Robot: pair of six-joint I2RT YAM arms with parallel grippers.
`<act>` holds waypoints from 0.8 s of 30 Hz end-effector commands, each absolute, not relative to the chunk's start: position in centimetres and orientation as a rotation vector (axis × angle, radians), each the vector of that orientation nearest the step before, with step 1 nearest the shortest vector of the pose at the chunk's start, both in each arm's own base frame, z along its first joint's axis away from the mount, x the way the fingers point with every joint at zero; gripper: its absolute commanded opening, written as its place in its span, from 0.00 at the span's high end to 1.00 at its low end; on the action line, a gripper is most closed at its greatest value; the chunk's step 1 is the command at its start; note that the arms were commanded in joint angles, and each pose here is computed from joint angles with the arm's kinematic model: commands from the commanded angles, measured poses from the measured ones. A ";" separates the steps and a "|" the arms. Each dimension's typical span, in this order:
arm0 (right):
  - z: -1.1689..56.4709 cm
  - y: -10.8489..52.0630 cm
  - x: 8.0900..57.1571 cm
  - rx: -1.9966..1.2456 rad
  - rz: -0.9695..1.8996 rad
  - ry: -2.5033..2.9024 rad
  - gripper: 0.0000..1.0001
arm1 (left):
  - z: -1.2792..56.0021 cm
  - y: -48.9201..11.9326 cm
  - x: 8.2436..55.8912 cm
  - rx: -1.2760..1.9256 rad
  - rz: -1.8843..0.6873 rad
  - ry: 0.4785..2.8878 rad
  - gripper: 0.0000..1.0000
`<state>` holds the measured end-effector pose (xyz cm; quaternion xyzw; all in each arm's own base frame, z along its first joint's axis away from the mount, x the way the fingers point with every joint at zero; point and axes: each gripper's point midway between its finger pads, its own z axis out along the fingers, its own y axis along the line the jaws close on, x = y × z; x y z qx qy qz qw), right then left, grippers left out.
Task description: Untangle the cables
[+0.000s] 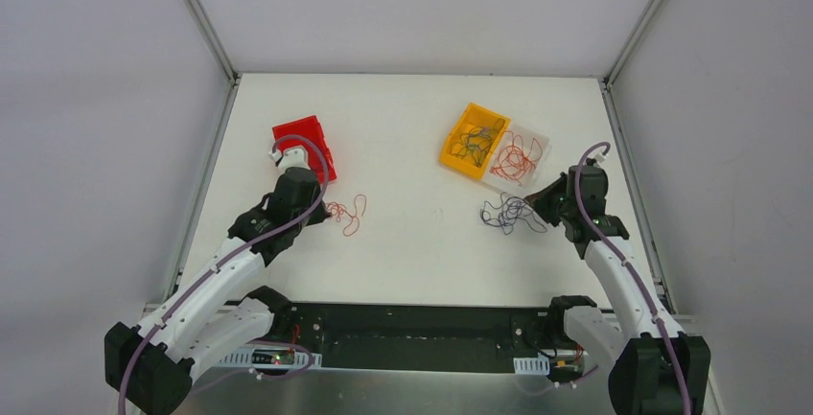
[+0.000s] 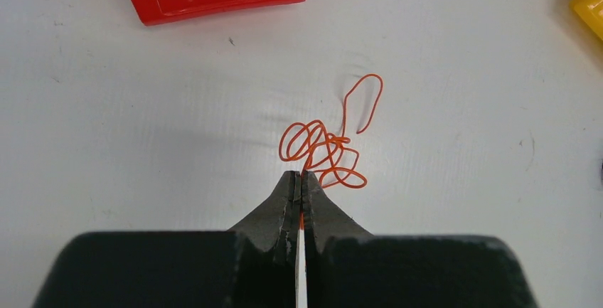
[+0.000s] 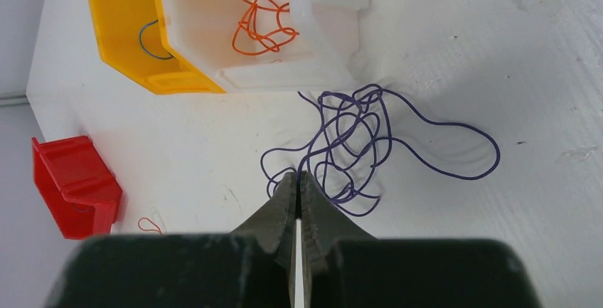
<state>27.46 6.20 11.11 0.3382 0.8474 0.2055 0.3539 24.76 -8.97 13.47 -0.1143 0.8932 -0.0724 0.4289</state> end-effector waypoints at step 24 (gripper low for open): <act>32.2 19.1 24.7 0.147 1.058 2.116 1.00 | 16.9 -15.8 25.7 -0.020 -0.551 2.246 1.00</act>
